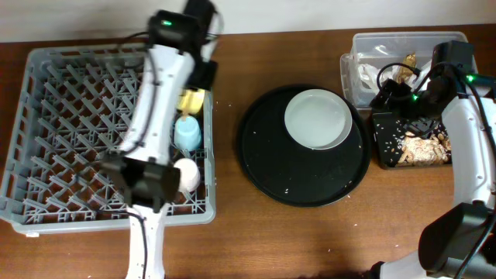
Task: Sort waste into correct bins and load items into the dishwasher rack
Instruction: 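Grasp the second chopstick and place it in the rack, then grasp the white plate with the left gripper and lift it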
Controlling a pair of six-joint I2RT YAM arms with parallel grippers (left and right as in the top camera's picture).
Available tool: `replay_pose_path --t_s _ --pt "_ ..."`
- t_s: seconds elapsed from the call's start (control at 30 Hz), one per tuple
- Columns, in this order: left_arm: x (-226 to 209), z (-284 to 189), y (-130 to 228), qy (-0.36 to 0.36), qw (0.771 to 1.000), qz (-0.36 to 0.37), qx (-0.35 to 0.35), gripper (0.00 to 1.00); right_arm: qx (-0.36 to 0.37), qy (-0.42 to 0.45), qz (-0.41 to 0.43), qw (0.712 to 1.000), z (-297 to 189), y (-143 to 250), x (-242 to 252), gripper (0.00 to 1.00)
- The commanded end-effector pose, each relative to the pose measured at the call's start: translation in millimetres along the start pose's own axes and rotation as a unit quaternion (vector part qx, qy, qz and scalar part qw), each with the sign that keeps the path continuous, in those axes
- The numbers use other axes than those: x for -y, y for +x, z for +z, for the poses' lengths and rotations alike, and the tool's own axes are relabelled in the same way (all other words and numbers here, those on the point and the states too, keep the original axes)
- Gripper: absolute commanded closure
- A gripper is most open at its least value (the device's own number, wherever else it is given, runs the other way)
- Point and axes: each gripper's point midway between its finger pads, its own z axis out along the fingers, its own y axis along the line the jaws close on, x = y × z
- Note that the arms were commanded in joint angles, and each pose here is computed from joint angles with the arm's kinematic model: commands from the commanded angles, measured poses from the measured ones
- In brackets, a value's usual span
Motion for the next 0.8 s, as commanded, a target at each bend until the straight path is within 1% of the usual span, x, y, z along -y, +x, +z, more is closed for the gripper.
replay_pose_path --t_s 0.0,0.03,0.1,0.17,0.23,0.3,0.33,0.37,0.43,0.47,0.53,0.57,0.6,0.63,0.67,0.7,0.77 --pt "-72.3 1.5 4.8 -0.007 0.995 -0.096 0.001 1.0 0.004 -0.004 -0.003 1.0 -2.5 -3.4 -2.9 0.02" --pt "-93.2 7.4 7.8 -0.012 0.993 -0.119 -0.002 1.0 0.004 -0.004 -0.003 1.0 -2.5 -3.4 -2.9 0.02" --pt "-103.8 18.4 14.4 -0.015 0.988 -0.153 -0.018 1.0 0.004 -0.004 -0.003 1.0 -2.5 -3.4 -2.9 0.02" --pt "-101.5 42.3 17.9 -0.014 0.988 -0.151 -0.037 1.0 0.004 -0.004 -0.003 1.0 -2.5 -3.4 -2.9 0.02" --pt "-96.6 76.6 28.2 -0.012 0.987 -0.148 -0.067 1.0 0.004 -0.004 -0.003 1.0 -2.5 -3.4 -2.9 0.01" --pt "-94.7 95.9 37.3 -0.013 0.985 -0.147 -0.085 0.88 0.004 -0.004 -0.003 1.0 -2.5 -3.5 -2.9 0.01" --pt "-95.5 97.6 39.0 -0.013 0.985 -0.148 -0.088 0.78 0.004 -0.004 -0.003 1.0 -2.5 -3.5 -2.9 0.02" --pt "-95.4 97.7 38.3 -0.013 0.985 -0.147 -0.087 0.6 0.004 -0.004 -0.003 1.0 -2.5 -3.4 -2.9 0.02" --pt "-89.4 95.7 39.0 -0.003 0.986 -0.143 -0.089 0.57 0.004 -0.004 -0.003 1.0 -2.5 -3.4 -2.9 0.02" --pt "-67.8 82.7 32.3 0.039 0.99 -0.11 -0.077 0.57 0.004 -0.004 -0.003 1.0 -2.5 -3.5 -2.9 0.02" --pt "-27.8 48.3 7.0 0.073 0.995 -0.068 -0.018 0.56 0.004 -0.004 -0.003 1.0 -2.5 -3.5 -2.9 0.02" --pt "0.0 35.3 -6.0 0.091 0.995 -0.043 0.012 0.54 0.004 -0.004 -0.003 1.0 -2.5 -3.4 -2.9 0.02" --pt "55.3 26.5 -20.0 0.12 0.992 0.006 0.044 0.52 0.004 -0.004 -0.003 1.0 -2.5 -3.4 -2.9 0.02" --pt "82.2 23.8 -25.6 0.128 0.99 0.031 0.059 0.5 0.004 -0.004 -0.003 1.0 -2.5 -3.4 -2.9 0.02" --pt "125.6 16.6 -34.2 0.139 0.984 0.069 0.091 0.49 0.004 -0.004 -0.003 1.0 -2.5 -3.4 -2.9 0.02" --pt "150.7 10.6 -38.2 0.125 0.981 0.095 0.114 0.46 0.004 -0.004 -0.003 1.0 -2.5 -3.4 -2.9 0.02" --pt "184.8 2.6 -35.2 0.117 0.976 0.127 0.133 0.45 0.004 -0.004 -0.003 1.0 -2.5 -3.5 -2.9 0.02"
